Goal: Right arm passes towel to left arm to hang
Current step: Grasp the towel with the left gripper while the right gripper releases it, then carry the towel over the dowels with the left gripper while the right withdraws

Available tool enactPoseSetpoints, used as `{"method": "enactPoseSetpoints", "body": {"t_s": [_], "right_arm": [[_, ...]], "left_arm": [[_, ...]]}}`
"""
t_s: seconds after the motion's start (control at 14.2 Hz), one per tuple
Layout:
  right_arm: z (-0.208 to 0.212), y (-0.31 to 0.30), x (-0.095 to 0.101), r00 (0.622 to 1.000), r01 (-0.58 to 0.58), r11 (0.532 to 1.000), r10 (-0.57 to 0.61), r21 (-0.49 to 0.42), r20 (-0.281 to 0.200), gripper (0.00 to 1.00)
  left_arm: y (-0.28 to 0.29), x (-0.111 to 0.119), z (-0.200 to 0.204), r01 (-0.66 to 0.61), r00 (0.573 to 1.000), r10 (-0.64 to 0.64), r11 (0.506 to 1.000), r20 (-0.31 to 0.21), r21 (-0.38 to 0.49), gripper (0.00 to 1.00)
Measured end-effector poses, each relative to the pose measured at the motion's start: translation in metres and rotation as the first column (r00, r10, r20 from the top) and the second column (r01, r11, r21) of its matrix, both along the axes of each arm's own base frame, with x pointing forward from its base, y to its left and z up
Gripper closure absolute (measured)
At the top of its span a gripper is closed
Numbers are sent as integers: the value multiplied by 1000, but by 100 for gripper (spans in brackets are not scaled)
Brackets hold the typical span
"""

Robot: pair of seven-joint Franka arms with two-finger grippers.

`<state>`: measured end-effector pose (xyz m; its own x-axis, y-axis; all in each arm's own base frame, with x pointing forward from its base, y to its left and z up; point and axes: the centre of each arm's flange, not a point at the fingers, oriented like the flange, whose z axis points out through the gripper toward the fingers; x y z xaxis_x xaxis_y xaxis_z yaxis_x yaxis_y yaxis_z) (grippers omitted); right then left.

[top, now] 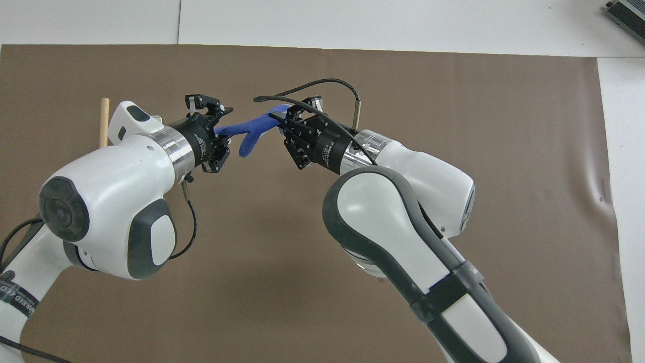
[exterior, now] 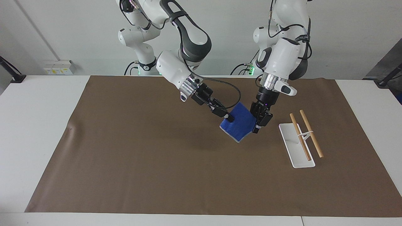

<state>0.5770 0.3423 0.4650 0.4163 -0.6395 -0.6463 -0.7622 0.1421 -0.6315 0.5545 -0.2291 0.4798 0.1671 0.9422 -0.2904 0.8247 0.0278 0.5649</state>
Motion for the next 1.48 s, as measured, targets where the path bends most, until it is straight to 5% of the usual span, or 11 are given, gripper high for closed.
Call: {"method": "enactPoseSetpoints", "body": {"t_s": [0.14, 0.35, 0.7, 0.91, 1.33, 1.48], "right_arm": [[-1, -1, 0, 1000, 1, 1000, -1, -1, -1, 96], [-2, -1, 1, 1000, 2, 1000, -2, -2, -3, 96], [-5, 0, 1, 1000, 1, 1000, -1, -4, -6, 93], [-9, -7, 3, 997, -16, 997, 21, -73, 74, 63], [-46, -75, 18, 935, 0, 901, 154, -434, 320, 1], [-55, -115, 32, 895, -7, 821, 260, -571, 363, 0]], "left_arm": [[3, 1, 0, 46, 999, -47, 998, 20, 36, 85], [7, 3, -1, 144, 987, -151, 983, 58, 117, 98], [18, 7, -3, 271, 950, -300, 932, 89, 240, 98], [34, 13, -3, 307, 932, -349, 904, 97, 299, 98], [109, 34, -8, 308, 924, -371, 861, 87, 405, 98], [131, 38, -10, 313, 923, -378, 846, 73, 431, 98]]}}
